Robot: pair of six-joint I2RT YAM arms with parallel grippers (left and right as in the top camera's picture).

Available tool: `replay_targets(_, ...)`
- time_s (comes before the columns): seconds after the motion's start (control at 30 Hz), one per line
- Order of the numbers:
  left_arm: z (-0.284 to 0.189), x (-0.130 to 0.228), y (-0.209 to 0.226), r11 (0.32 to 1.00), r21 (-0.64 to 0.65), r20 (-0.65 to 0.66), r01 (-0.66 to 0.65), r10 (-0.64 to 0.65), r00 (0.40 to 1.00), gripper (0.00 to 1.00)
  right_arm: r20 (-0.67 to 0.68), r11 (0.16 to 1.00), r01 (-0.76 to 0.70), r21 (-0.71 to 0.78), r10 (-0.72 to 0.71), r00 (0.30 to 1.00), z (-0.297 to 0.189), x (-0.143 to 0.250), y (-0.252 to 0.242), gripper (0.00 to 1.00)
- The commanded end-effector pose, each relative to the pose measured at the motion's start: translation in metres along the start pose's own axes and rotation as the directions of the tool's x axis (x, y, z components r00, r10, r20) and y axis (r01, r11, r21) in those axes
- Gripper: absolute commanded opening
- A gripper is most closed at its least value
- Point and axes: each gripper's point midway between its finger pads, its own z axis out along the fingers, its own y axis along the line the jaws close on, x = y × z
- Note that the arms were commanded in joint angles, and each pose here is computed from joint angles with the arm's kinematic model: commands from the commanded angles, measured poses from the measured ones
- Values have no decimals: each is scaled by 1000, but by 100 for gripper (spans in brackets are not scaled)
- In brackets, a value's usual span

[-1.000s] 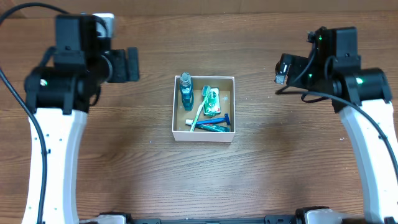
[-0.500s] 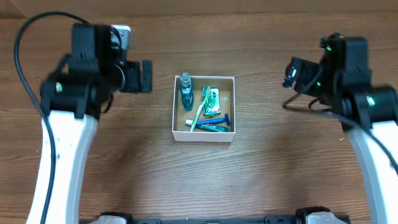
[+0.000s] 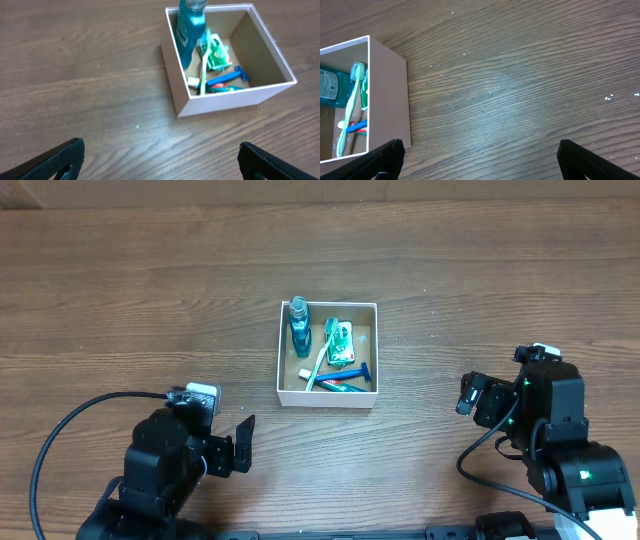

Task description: Pack container

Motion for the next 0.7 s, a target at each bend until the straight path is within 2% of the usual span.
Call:
replay_targets(0.0,6,12,3,1000,-18,-59,18,-19,998,100,-8,1000,-1,4,1,1000,3,1,0,100)
replay_targets(0.37,6,13,3,1000,-19,-65,18,-19,998,100,-76,1000,5,30,-3,997,18,8,-1,100)
replay_targets(0.6,6,13,3,1000,-19,-65,18,-19,998,100,71,1000,-7,-14,8,997,-31,9,-8,100)
replay_targets(0.67,6,13,3,1000,-19,-65,18,-19,998,100,143,997,-5,-83,17,990,-51,10,-2,100)
